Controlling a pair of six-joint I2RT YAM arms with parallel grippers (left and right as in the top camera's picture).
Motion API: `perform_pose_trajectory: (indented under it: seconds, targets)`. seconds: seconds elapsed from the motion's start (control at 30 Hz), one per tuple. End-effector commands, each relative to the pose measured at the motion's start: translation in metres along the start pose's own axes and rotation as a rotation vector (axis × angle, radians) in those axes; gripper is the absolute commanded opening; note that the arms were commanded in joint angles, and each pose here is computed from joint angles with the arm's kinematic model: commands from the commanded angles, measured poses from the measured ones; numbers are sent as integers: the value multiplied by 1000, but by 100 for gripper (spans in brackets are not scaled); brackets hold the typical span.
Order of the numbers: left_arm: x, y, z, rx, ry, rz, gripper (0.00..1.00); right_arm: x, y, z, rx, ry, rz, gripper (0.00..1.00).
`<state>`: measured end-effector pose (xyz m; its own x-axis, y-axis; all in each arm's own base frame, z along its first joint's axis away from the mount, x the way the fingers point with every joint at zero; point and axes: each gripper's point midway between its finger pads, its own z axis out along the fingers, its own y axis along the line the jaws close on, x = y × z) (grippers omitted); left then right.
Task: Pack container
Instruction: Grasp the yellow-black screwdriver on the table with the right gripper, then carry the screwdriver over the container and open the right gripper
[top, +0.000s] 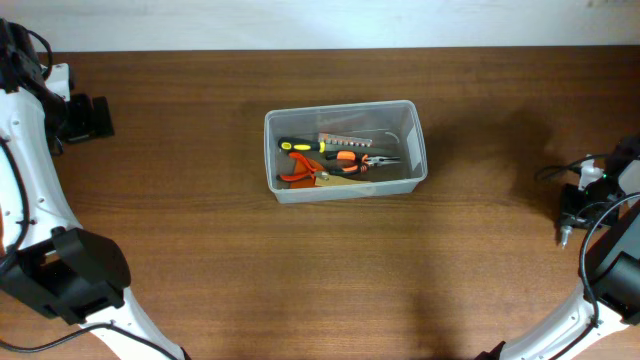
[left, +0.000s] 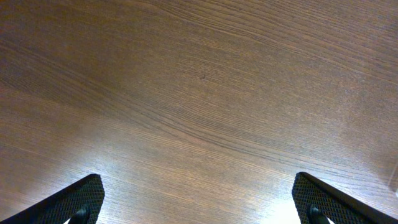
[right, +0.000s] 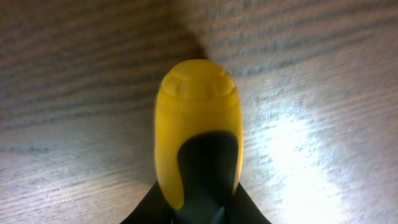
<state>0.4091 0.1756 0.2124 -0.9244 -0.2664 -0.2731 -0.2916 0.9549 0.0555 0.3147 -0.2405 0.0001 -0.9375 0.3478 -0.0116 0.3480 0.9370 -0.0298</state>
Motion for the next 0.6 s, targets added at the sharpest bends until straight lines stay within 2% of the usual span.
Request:
perform_pose_trajectory:
  seconds: [0.0, 0.1, 0.23, 0.43, 0.57]
  targets:
    - [0, 2, -2, 2, -6, -17, 99, 3, 7, 9, -36, 14, 19, 17]
    - [0, 2, -2, 2, -6, -17, 99, -7, 7, 0, -49, -14, 65, 17]
    - [0, 2, -2, 2, -6, -17, 99, -34, 28, -35, -186, -106, 83, 17]
    - [0, 2, -2, 2, -6, -17, 99, -71, 85, -140, -335, -290, -26, 11]
    - [0, 2, -2, 2, -6, -17, 99, -76, 152, -218, -370, -415, -200, 5]
